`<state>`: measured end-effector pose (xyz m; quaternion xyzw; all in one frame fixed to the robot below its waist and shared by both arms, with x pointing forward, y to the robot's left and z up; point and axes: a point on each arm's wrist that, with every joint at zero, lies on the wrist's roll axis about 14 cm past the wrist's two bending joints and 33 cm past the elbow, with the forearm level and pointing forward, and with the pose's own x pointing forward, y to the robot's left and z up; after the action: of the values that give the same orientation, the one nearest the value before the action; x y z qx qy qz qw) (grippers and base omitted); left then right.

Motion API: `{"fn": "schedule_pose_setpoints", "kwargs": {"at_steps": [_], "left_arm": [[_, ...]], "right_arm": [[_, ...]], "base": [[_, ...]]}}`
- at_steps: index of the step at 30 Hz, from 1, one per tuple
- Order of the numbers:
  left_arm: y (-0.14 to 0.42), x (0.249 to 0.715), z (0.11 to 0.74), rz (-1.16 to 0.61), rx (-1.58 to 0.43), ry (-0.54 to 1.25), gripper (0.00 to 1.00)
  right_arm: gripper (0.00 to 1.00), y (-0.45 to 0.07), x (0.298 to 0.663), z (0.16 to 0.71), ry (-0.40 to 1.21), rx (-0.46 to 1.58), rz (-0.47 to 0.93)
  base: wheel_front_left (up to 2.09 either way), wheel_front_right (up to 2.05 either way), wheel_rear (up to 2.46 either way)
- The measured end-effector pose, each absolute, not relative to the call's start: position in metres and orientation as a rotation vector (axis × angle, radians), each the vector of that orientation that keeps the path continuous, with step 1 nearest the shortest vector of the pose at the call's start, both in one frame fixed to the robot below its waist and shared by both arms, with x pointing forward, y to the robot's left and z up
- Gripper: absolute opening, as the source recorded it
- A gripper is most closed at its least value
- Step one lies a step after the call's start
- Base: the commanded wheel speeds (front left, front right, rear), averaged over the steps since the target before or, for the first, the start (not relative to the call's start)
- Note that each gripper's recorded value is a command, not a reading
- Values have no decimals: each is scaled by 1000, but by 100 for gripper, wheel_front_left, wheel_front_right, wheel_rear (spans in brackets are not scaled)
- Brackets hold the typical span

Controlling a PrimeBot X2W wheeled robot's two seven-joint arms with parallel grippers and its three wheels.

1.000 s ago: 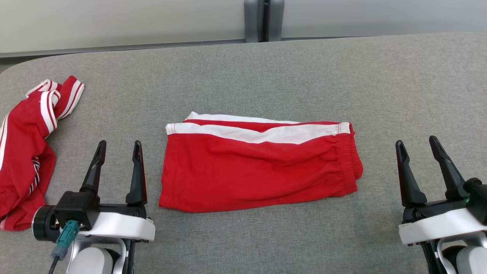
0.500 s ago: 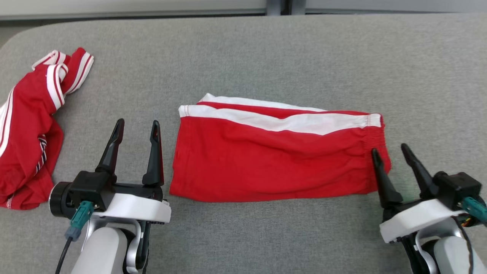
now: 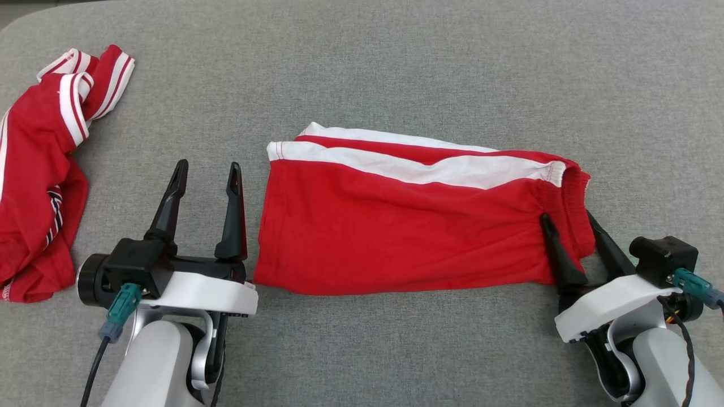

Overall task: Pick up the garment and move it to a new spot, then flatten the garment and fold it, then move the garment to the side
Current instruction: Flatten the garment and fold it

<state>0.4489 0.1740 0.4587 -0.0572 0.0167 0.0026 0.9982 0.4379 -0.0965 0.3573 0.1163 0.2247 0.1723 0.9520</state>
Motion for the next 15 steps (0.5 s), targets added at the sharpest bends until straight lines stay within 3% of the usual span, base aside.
{"fn": "schedule_pose_setpoints", "kwargs": {"at_steps": [8,15], "left_arm": [[169,453,459,-4,-115,29,100],[164,454,463,-14,-121,18,100]], "right_arm": [[0,-113,438,361,445,265,326],[0,-165,431,358,458,245,228]], "base": [[0,0,0],[0,0,0]]}}
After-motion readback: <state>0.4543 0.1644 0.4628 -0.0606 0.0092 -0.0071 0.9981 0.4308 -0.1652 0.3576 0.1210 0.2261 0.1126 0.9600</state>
